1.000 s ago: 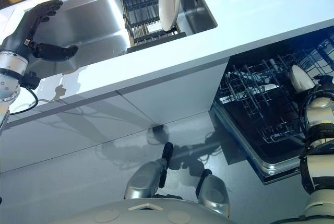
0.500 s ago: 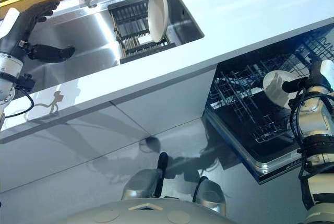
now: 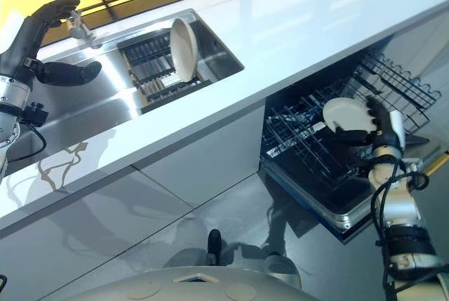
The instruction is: Pick up plates and place into dishwasher.
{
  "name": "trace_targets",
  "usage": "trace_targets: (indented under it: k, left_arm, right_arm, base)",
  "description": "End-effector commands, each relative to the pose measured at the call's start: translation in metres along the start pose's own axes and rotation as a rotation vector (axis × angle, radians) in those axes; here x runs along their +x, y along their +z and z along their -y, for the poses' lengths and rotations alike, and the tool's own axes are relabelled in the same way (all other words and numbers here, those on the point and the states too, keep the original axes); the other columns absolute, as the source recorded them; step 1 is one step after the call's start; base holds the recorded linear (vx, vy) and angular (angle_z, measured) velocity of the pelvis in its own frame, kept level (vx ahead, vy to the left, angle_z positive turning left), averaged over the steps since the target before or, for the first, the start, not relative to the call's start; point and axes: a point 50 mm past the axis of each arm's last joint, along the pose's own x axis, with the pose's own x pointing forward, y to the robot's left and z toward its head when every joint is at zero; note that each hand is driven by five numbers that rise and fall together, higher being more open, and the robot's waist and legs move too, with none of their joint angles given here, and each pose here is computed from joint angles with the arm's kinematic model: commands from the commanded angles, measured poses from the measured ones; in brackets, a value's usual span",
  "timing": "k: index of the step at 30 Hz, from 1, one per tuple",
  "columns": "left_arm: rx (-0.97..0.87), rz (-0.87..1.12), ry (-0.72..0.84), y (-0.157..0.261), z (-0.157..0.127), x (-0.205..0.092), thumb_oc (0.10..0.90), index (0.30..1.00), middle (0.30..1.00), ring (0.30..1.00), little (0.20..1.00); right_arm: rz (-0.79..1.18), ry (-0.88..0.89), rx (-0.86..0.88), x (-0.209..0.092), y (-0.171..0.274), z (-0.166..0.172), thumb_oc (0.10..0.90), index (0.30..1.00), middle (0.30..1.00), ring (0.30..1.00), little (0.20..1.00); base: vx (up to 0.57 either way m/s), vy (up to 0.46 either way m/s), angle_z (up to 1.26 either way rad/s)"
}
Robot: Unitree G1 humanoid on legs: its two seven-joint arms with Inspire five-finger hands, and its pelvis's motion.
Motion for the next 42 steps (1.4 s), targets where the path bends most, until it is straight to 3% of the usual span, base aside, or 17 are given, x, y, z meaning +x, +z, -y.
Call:
trace_targets:
  k: [1, 4, 6, 14, 27, 35, 42]
  left_arm:
    - [0.138, 0.152, 0.215, 0.030, -0.049, 0.012, 0.800, 0.900, 0.900, 0.900, 0.900]
    - [0.204, 0.130, 0.225, 0.030, -0.061, 0.021, 0.800, 0.900, 0.900, 0.900, 0.900]
    - [0.243, 0.110, 0.239, 0.030, -0.071, 0.029, 0.800, 0.900, 0.900, 0.900, 0.900]
    - [0.391, 0.034, 0.261, 0.035, -0.098, 0.058, 0.800, 0.900, 0.900, 0.900, 0.900]
    - [0.597, -0.031, 0.130, 0.043, -0.084, 0.084, 0.800, 0.900, 0.900, 0.900, 0.900]
    - [0.756, -0.107, -0.025, 0.037, -0.072, 0.094, 0.800, 0.900, 0.900, 0.900, 0.900]
    - [0.835, -0.157, -0.068, 0.028, -0.073, 0.096, 0.800, 0.900, 0.900, 0.900, 0.900]
  right_arm:
    - [0.309, 0.315, 0.192, -0.009, 0.048, -0.014, 0.800, 0.900, 0.900, 0.900, 0.900]
    - [0.255, 0.592, 0.308, -0.021, 0.031, -0.037, 0.800, 0.900, 0.900, 0.900, 0.900]
    - [0.214, 0.735, 0.280, -0.028, 0.021, -0.050, 0.800, 0.900, 0.900, 0.900, 0.900]
    - [0.036, 1.026, 0.139, -0.046, -0.005, -0.075, 0.800, 0.900, 0.900, 0.900, 0.900]
    - [-0.189, 1.081, -0.021, -0.066, -0.054, -0.105, 0.800, 0.900, 0.900, 0.900, 0.900]
    - [-0.216, 0.998, -0.175, -0.071, -0.070, -0.112, 0.800, 0.900, 0.900, 0.900, 0.900]
    - [-0.246, 0.913, -0.281, -0.073, -0.084, -0.110, 0.800, 0.900, 0.900, 0.900, 0.900]
  base:
    - [-0.06, 0.131, -0.20]
    - [-0.08, 0.127, -0.19]
    - [-0.08, 0.115, -0.09]
    - [-0.06, 0.082, -0.24]
    - [0.02, 0.030, -0.10]
    - [0.09, 0.030, -0.07]
    - [0.10, 0.044, -0.11]
